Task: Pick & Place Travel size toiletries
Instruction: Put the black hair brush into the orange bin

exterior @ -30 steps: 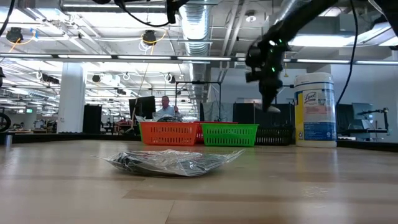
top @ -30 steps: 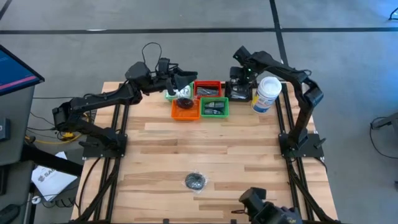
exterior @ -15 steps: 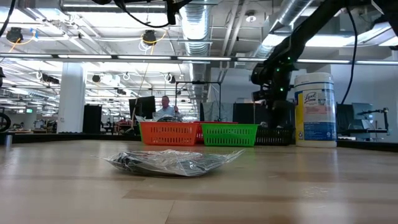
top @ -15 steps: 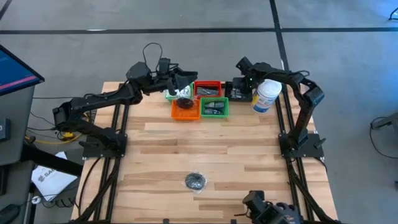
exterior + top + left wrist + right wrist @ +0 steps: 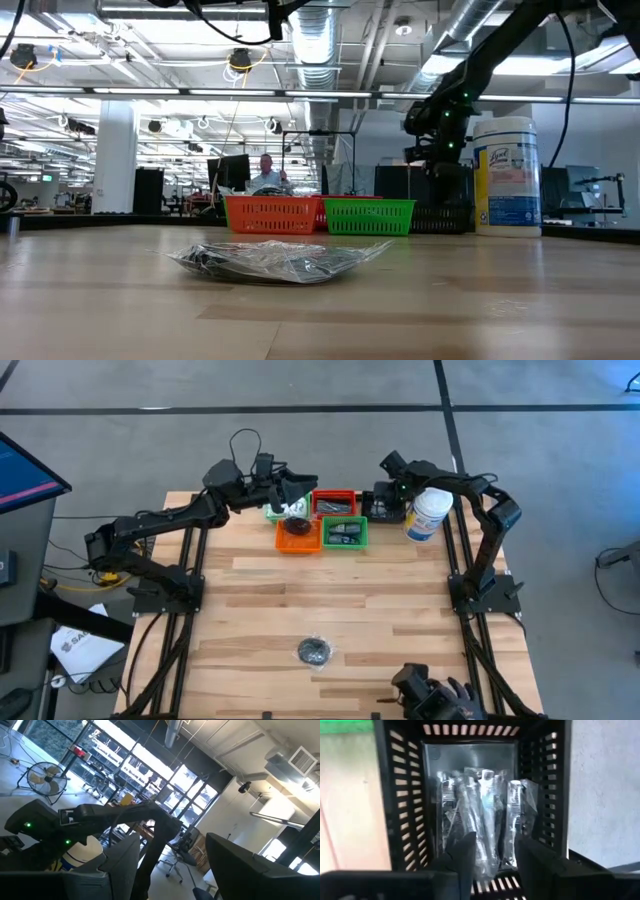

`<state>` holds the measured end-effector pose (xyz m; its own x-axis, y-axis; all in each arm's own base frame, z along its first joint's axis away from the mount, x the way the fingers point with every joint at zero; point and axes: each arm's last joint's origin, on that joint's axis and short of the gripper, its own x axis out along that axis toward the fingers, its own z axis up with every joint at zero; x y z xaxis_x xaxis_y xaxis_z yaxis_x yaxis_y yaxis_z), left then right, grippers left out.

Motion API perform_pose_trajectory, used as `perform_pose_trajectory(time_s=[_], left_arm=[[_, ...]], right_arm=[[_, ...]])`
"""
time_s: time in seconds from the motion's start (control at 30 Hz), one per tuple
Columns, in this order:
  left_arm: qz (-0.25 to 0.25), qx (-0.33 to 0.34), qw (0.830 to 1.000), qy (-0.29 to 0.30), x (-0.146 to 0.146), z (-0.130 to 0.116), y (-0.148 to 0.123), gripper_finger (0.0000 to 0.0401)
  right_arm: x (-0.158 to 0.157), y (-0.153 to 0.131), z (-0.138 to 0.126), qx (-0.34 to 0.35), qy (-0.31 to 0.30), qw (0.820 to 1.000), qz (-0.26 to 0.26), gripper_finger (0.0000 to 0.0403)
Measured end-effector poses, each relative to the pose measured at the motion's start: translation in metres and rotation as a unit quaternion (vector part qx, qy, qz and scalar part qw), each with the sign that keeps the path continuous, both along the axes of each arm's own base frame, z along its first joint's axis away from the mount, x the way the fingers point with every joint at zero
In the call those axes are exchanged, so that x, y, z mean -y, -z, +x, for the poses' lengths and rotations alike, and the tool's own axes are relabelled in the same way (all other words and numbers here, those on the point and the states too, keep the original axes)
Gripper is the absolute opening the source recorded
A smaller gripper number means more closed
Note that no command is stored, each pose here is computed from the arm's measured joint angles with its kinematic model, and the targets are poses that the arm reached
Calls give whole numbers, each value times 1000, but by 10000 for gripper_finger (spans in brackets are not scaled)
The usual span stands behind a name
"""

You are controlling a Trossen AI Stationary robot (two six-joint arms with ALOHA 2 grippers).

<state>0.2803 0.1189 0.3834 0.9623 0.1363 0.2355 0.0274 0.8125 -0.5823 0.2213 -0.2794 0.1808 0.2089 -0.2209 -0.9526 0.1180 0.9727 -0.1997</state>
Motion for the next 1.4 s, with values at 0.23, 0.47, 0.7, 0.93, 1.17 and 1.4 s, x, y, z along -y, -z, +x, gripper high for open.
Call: perform_pose_trajectory(time_s=[0.23,0.47,0.7,0.93,1.17,1.4], left_arm=[[0,-1,1000,6,1,0,0,221],[0,-2,1000,8,1,0,0,221],[-1,-2,1000,8,1,0,0,221],[-6,-15,999,31,10,4,3,221],[-21,-57,994,92,33,13,11,212],[-27,-91,983,158,61,20,18,199]], right_arm=[[-1,-12,-1,15,13,1000,-18,184],[-10,-49,-5,60,15,996,-72,228],[-33,-96,-6,119,-3,983,-137,234],[-73,-136,1,196,-15,966,-166,235],[-123,-162,14,282,-4,951,-128,235],[-172,-175,27,355,39,934,-31,235]])
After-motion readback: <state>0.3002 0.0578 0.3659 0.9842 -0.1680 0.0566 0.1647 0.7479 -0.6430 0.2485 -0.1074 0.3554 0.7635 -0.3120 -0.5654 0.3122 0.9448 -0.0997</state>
